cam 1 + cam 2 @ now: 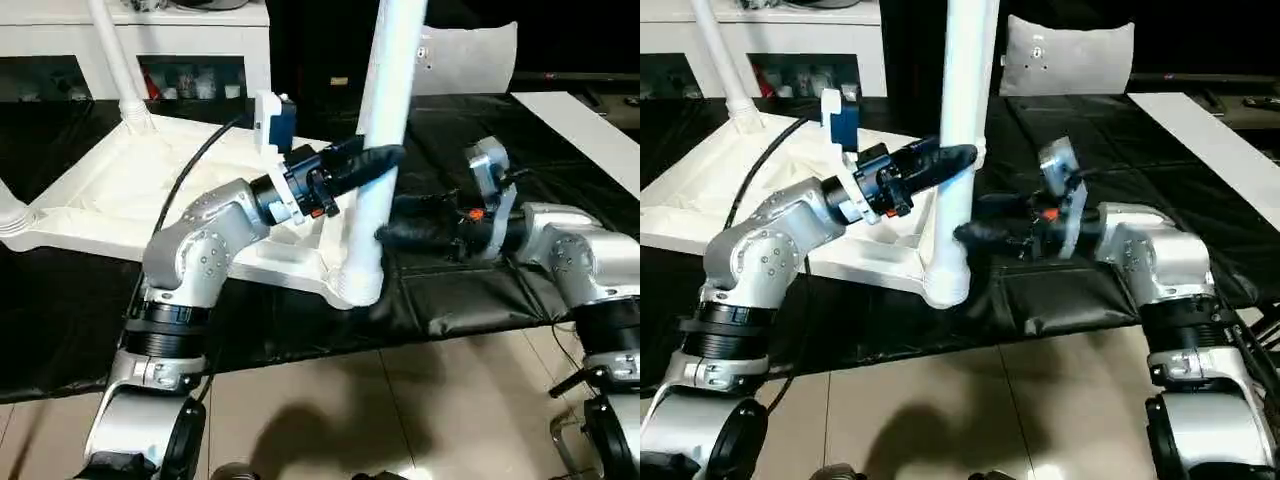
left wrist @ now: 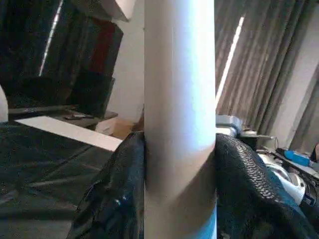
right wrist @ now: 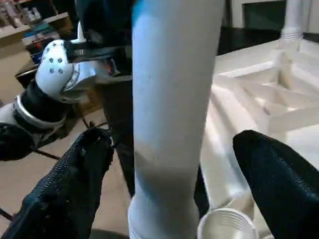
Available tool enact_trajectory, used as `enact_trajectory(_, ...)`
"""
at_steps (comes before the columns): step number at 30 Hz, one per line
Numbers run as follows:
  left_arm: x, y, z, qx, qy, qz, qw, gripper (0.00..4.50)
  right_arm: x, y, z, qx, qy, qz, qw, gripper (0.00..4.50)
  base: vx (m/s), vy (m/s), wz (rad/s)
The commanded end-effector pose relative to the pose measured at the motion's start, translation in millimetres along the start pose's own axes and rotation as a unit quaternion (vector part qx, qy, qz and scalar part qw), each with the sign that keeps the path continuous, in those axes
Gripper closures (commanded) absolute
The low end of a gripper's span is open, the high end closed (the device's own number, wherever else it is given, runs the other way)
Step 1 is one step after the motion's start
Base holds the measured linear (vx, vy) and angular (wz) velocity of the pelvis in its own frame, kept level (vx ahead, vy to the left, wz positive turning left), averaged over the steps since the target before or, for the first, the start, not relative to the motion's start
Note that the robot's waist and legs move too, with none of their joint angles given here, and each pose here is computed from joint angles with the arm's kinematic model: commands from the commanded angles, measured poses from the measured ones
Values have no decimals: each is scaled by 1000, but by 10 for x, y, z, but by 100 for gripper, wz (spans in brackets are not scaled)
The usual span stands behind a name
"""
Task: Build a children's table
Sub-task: Pick table leg
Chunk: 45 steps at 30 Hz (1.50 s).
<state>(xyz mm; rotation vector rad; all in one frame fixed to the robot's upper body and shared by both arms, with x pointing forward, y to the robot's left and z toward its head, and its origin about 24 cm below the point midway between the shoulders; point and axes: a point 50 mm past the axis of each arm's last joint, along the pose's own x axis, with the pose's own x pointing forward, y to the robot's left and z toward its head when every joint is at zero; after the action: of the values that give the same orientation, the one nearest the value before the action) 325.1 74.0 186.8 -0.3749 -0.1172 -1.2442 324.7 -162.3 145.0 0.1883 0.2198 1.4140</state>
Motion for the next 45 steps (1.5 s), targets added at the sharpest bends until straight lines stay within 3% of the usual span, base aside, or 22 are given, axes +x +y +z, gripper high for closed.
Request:
enact_trajectory(1,61,-67,58,15,-2,-26,1000,273,13,18,-6,-6,6,4,1000,28,0,0,0)
enact_trajectory(13,107,-124,19,20,-7,-37,999,273,149,6,-138,3,23,7,1000,28,0,0,0)
enact_trajectory(14,108,-126,18,20,-7,-37,999,273,156,6,-139,4,21,8,1000,55,0,0,0)
enact_trajectory(17,110,-129,16,20,-7,-38,999,273,170,2,-137,5,18,9,1000,67,0,0,0)
enact_trajectory(24,116,-133,1,27,-1,-41,999,273,193,7,-148,17,10,18,1000,150,0,0,0)
enact_trajectory(35,130,-139,-5,30,-1,-40,999,273,222,4,-188,29,13,22,999,233,0,0,0)
enact_trajectory(45,142,-142,-43,23,18,-29,999,273,228,-24,-206,29,10,5,1000,257,0,0,0)
